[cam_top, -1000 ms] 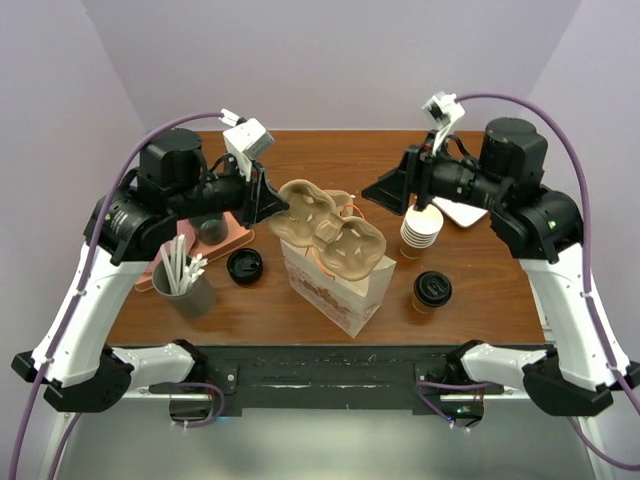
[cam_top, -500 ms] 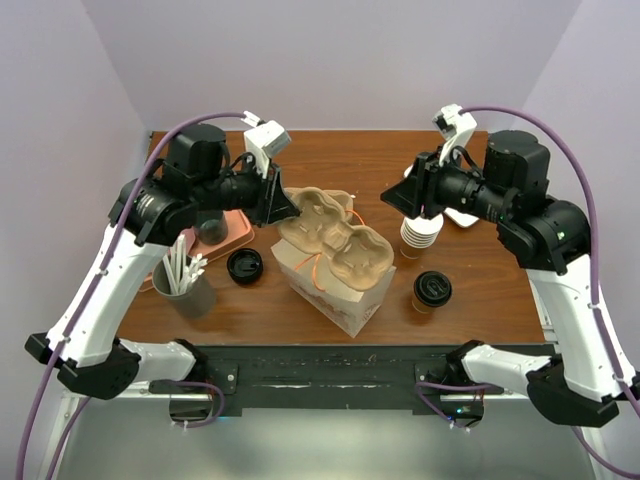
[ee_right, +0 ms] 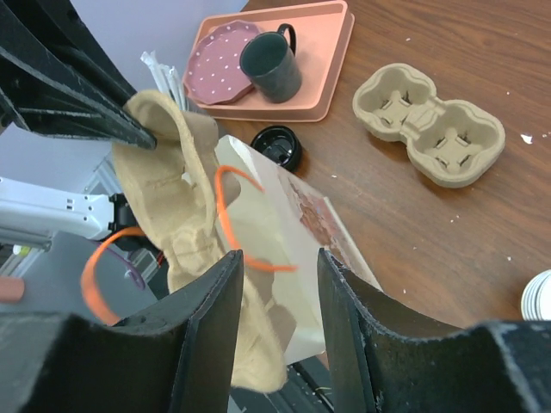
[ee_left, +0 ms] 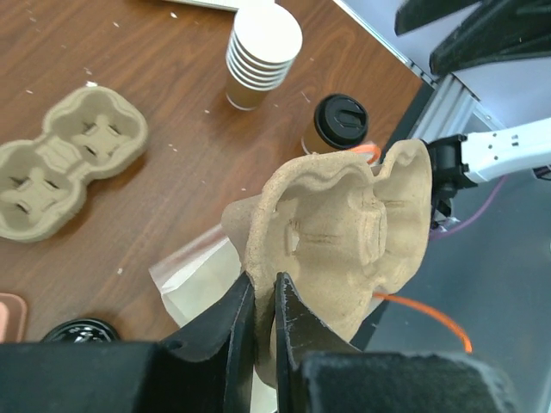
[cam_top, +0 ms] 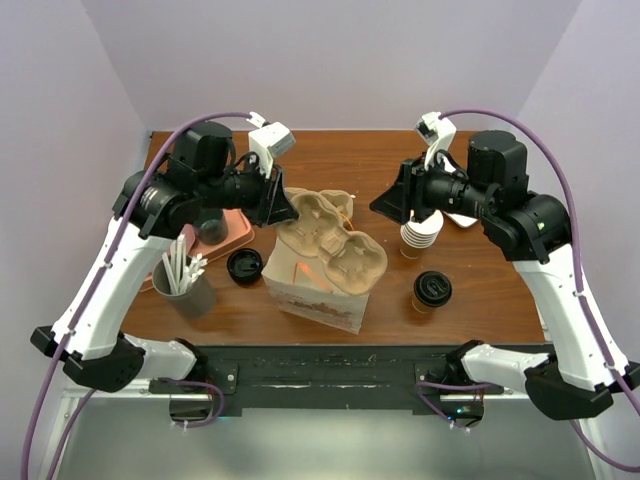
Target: Pack the takeout coffee
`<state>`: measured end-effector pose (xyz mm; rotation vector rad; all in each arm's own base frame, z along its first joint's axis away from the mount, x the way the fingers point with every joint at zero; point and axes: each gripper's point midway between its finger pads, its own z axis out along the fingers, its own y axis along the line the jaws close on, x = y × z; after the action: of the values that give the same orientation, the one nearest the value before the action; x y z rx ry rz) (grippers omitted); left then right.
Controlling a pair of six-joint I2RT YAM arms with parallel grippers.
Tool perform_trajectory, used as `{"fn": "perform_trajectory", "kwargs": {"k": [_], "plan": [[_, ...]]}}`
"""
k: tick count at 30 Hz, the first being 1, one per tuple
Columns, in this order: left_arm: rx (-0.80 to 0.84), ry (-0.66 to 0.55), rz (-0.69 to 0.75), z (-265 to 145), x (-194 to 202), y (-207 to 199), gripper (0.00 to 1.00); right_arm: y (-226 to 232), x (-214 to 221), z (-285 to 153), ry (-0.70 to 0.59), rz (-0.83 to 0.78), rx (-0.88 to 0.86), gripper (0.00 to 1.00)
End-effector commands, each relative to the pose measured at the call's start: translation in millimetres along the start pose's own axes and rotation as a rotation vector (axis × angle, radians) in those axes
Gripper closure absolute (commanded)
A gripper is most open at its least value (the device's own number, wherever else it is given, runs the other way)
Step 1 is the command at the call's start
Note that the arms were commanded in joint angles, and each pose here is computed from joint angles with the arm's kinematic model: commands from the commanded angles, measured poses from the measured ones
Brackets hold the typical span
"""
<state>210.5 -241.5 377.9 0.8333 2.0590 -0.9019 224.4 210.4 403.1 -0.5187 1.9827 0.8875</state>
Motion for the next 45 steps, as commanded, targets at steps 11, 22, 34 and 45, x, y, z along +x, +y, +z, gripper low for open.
{"fn": "perform_trajectory", "kwargs": {"k": [11, 22, 34, 45], "plan": [[-0.161, 0.019, -0.109, -33.6, 5.0, 7.4, 0.84, 13.6, -21.1, -5.6, -0.160, -0.105, -0.077, 0.56], [-0.210, 0.023, -0.281, -43.7, 17.5, 3.7, 0.85, -23.3, 1.3, -13.2, -0.088, 0.148, 0.176, 0.55], [-0.163, 0.041, -0.516, -40.1, 39.2, -12.6, 0.85, -13.9, 44.7, -26.5, 0.002, 0.299, 0.156, 0.53], [-0.185, 0.029, -0.634, -37.8, 44.4, -11.8, 0.85, -13.0, 72.3, -24.9, 0.106, 0.340, 0.149, 0.54]]}}
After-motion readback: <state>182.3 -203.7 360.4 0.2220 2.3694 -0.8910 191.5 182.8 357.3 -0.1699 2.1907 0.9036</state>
